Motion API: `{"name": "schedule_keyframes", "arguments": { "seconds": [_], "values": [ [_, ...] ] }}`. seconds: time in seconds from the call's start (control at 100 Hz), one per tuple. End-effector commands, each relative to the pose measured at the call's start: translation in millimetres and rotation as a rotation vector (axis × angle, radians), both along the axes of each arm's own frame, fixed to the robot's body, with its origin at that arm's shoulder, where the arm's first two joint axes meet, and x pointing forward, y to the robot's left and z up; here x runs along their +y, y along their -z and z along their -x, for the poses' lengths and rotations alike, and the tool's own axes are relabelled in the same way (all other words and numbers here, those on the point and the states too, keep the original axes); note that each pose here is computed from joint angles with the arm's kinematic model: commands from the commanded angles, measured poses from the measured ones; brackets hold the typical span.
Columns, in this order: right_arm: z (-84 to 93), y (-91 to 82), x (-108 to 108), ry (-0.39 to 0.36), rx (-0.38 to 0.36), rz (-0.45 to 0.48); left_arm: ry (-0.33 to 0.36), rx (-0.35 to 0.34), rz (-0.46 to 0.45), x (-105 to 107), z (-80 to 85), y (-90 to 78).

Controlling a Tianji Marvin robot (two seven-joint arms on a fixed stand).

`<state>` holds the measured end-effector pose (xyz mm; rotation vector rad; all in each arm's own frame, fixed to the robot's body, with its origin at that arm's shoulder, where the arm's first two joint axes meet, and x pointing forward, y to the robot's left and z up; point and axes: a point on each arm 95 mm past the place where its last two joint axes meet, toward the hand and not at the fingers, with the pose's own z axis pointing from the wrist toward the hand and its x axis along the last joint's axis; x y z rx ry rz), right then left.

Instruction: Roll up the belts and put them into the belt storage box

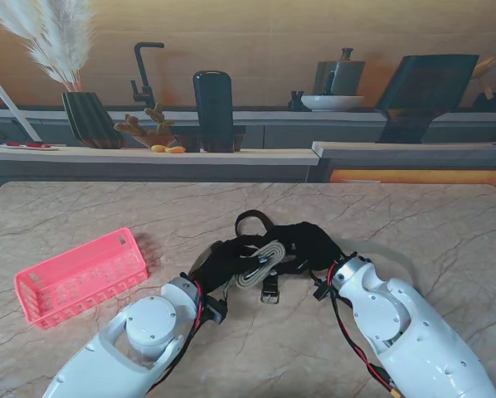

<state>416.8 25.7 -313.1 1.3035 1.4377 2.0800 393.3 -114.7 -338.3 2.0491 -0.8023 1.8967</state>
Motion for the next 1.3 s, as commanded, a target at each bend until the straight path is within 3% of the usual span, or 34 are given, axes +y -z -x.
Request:
{"name": "schedule_keyframes", "arguments": {
  "seconds": [0.0,0.16,0.32,0.46,0.72,0.98,1.29],
  "values": [
    [3.6,5.0,3,0.025,0.01,-0.013,0.006,-0.023,-0.014,6,0.5,-5.6],
    [3.2,5.1,4,0.093,0.04,-0.034,0.015,-0.147,-0.182,5,3.8,-9.1],
    [2.0,6.0,7,0.146,0.072,-0.071,0.066,-0.286,-0.366,-1,6.7,-12.2],
    [0.4,6.1,10,0.174,0.082,-0.108,0.101,-0.365,-0.471,-9,6.1,-10.8],
    [-0.6,5.0,12,0.195,0.086,-0.134,0.104,-0.409,-0.525,-18,2.3,-6.3],
    [-1.0,5.2,16,0.21,0.103,-0.166,0.111,-0.496,-0.605,-24,1.1,-5.8],
    [3.0,6.1,18,0.215,0.115,-0.195,0.043,-0.549,-0.625,-30,-5.1,-3.9]
  ]
}}
